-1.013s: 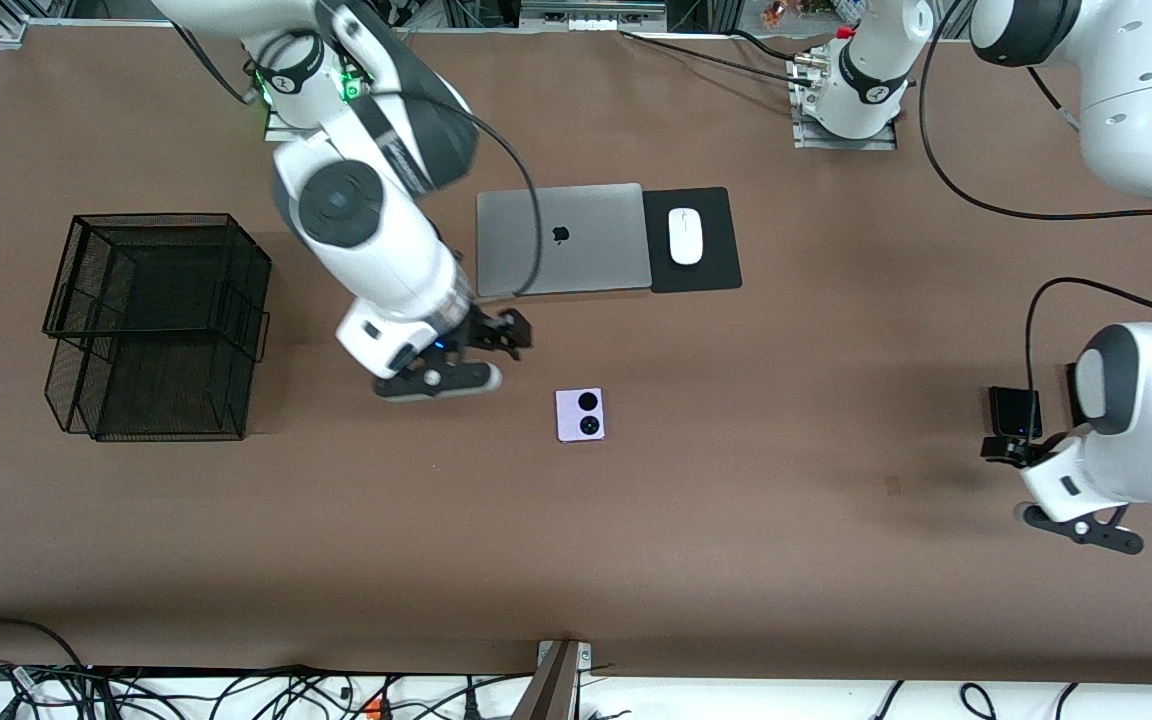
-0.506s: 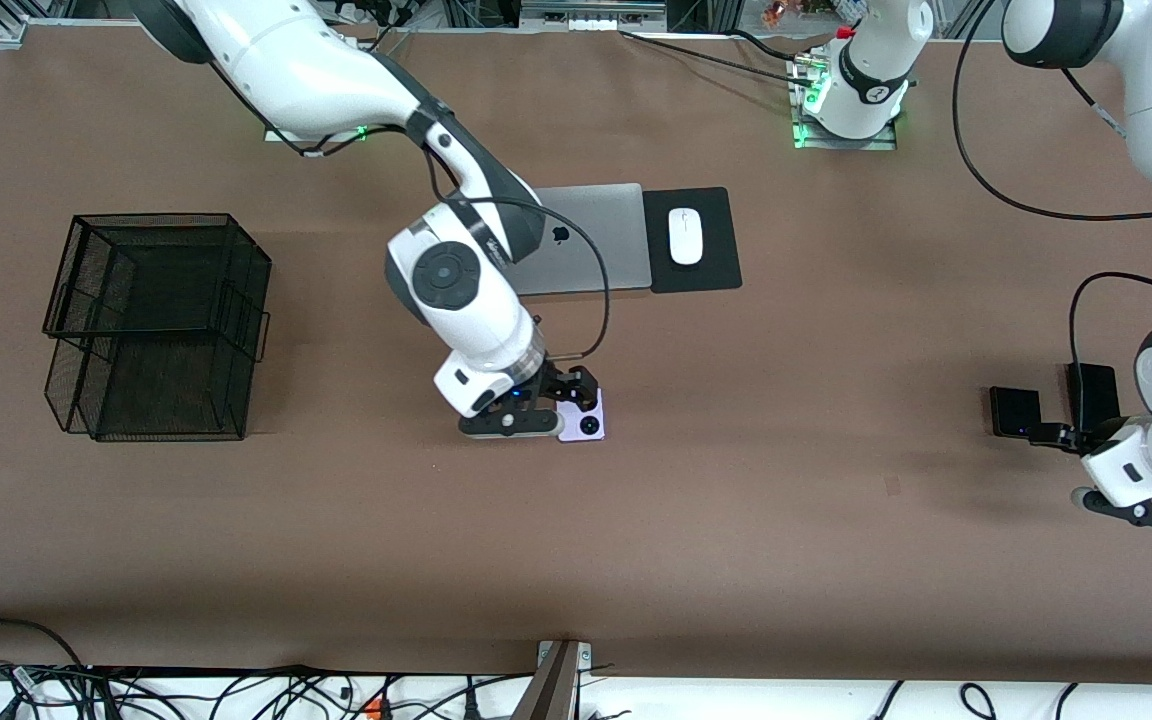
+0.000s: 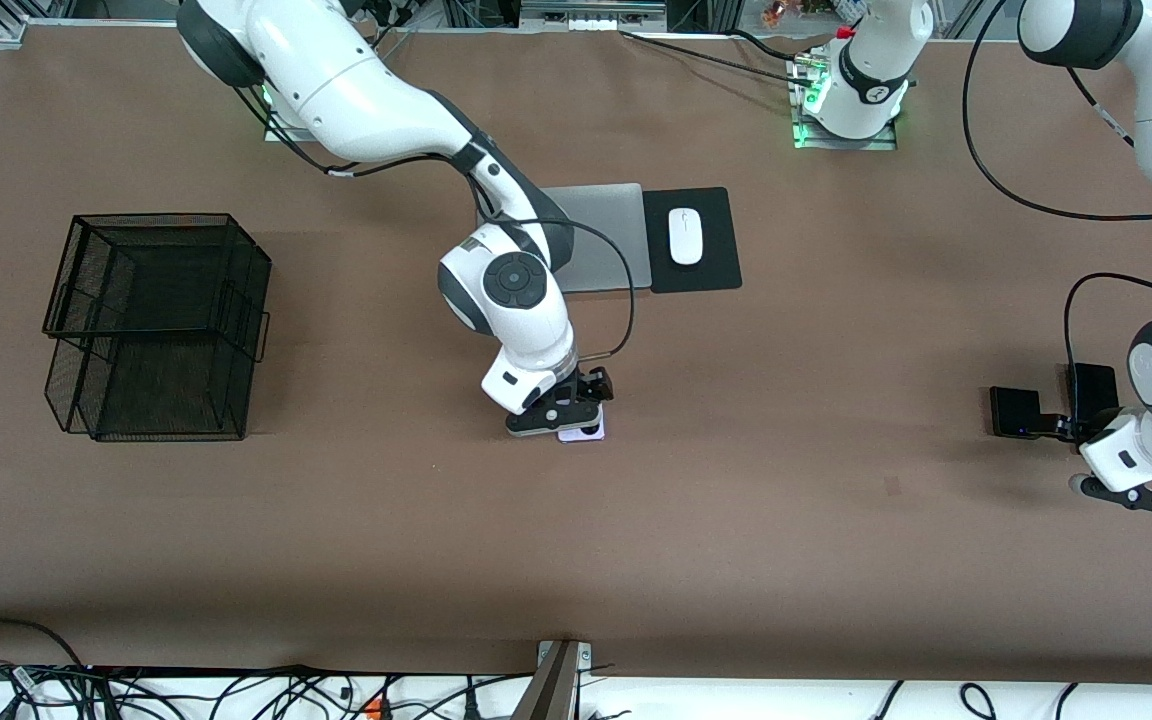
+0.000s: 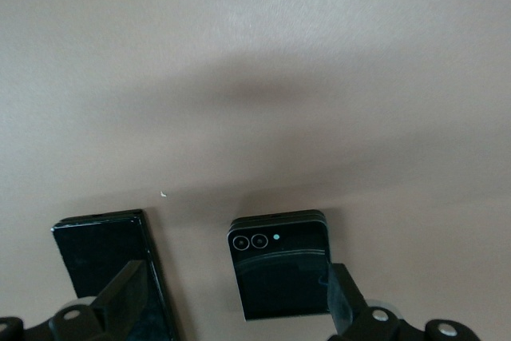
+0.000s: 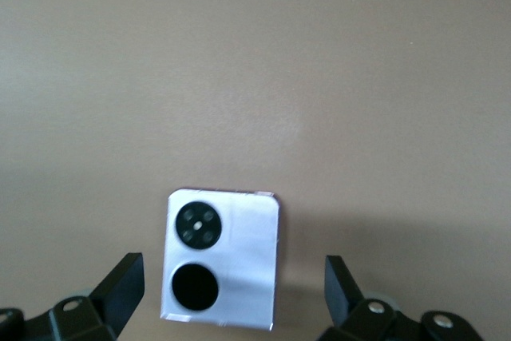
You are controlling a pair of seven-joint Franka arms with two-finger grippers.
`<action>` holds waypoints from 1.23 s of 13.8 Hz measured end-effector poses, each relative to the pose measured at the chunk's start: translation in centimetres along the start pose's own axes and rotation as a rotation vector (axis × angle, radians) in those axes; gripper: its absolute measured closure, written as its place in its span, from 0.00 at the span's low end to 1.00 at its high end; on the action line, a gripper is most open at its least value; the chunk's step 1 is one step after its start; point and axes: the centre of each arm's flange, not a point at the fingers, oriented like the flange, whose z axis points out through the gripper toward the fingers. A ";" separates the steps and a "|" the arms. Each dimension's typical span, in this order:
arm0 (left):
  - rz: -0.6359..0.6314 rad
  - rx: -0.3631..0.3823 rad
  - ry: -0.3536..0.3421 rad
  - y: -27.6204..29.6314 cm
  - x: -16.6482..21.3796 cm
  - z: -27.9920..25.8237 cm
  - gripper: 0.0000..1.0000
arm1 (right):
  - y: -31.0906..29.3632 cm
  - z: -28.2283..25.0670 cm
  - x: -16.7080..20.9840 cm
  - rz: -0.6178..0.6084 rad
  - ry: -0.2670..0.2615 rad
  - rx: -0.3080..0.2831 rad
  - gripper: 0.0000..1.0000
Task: Place phones with both arms
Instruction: 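Grasp the white phone with the right gripper while the left gripper reaches the flip phone, then grasp the black flip phone with the left gripper while the right gripper lifts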
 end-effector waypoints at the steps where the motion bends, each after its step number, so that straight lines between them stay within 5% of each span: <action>1: -0.004 -0.001 0.005 -0.2 -0.5 0.7 0.00 | 0.0 0.9 -0.3 -0.006 0.008 -0.002 0.00; 9: -0.123 -0.131 0.021 -0.4 -2.6 3.0 0.00 | -1.7 2.7 -1.9 -0.040 0.028 -0.014 0.00; 17: -0.157 -0.105 0.094 0.3 -2.4 4.9 0.00 | -1.6 3.3 -2.2 -0.052 0.031 -0.032 0.00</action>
